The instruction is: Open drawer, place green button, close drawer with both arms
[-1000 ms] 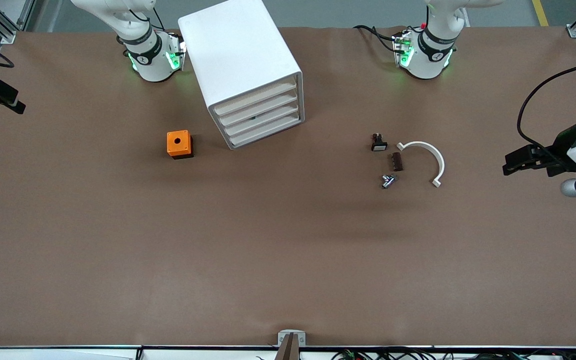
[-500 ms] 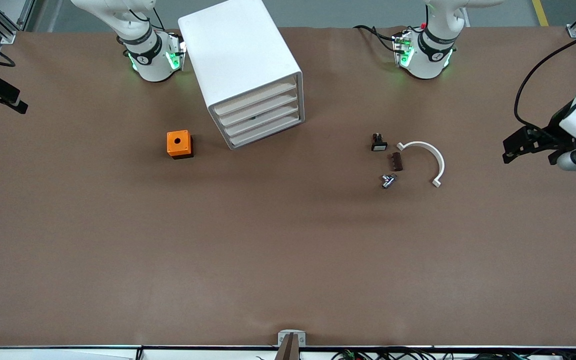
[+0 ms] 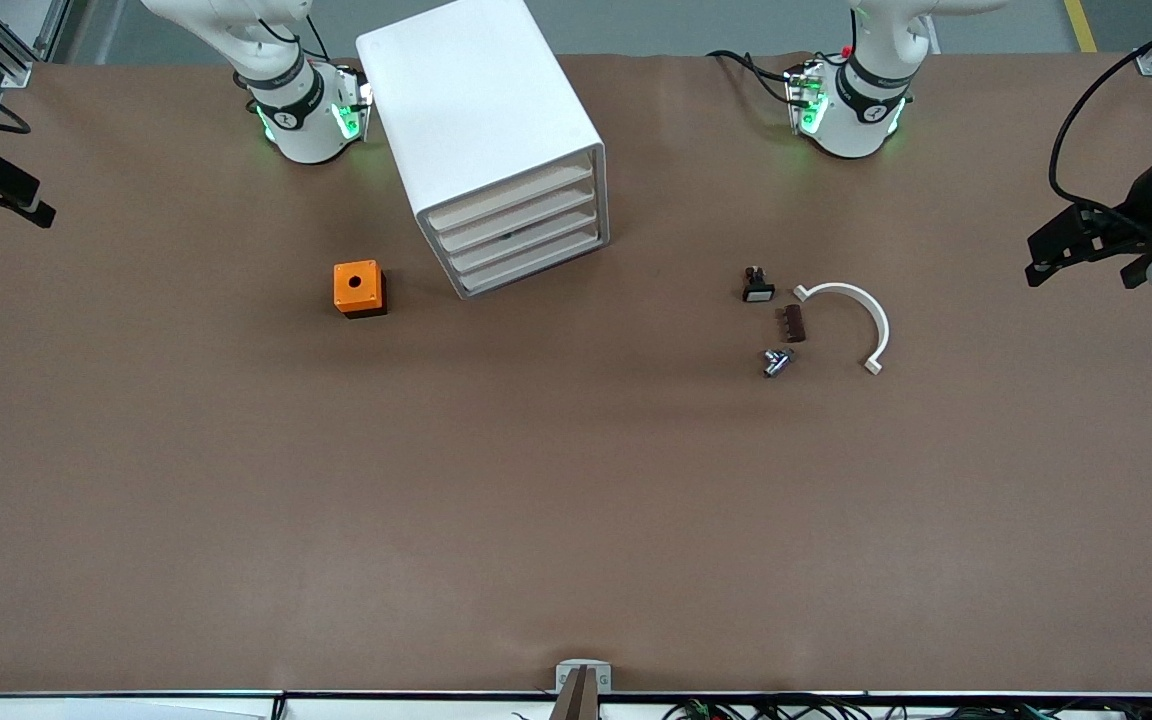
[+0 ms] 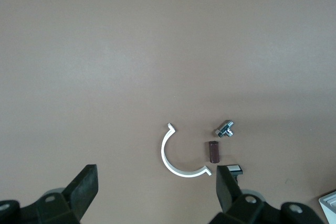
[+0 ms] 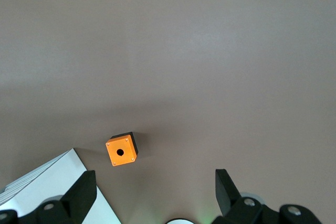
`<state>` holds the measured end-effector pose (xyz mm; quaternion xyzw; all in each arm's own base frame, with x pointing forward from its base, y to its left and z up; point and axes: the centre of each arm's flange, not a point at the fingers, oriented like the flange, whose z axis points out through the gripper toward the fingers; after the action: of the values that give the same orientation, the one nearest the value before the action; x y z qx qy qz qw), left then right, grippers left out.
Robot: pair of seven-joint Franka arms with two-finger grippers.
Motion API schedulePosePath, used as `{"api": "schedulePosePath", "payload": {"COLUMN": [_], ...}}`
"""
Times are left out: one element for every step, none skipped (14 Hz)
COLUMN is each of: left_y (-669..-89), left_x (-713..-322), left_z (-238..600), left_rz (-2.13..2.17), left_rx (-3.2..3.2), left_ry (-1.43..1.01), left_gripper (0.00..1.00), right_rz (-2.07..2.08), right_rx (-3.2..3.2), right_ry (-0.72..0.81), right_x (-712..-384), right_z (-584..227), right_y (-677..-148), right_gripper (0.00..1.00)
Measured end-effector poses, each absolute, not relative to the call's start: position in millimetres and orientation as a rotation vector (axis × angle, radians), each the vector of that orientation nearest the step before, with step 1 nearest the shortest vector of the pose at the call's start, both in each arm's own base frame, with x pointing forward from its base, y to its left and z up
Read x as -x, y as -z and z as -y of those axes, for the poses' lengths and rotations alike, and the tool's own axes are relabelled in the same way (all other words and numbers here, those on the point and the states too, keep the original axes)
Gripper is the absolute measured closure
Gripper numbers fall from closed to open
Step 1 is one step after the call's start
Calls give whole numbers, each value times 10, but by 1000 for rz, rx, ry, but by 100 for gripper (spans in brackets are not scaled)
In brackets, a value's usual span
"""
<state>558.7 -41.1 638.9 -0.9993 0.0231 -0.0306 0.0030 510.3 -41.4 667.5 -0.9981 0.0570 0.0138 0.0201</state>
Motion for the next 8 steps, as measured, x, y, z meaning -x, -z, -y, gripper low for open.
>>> {"api": "schedulePosePath", "payload": {"left_y": [-6384, -6382, -6383, -6382, -6383, -6383, -6383, -6383], "left_x": [-5589, -5589, -5589, -5589, -5589, -5589, -5589, -5589], "left_z": [409, 409, 409, 409, 409, 408, 408, 408], "left_rz": [-69, -67, -66, -66, -66, -66, -66, -66], "left_rx": [3133, 3134, 3134, 3134, 3134, 3134, 3134, 3134], "left_ry": [94, 93, 93, 93, 93, 93, 93, 93], "left_gripper": [0, 0, 0, 0, 0, 0, 0, 0], "right_rz": [-178, -180, -180, -180, -180, -180, -179, -173], "right_rx": [3096, 3095, 3095, 3095, 3095, 3095, 3095, 3095], "right_ry": [-46, -51, -56, -61, -66, -71, -72, -73], "right_x": [-5102, -5100, -5098, -5096, -5092, -5089, -5087, -5086], "right_z": [420, 424, 426, 425, 425, 425, 427, 432], "right_y": [-6668, -6658, -6649, -6645, -6642, -6640, -6639, -6638], "right_gripper": [0, 0, 0, 0, 0, 0, 0, 0]}}
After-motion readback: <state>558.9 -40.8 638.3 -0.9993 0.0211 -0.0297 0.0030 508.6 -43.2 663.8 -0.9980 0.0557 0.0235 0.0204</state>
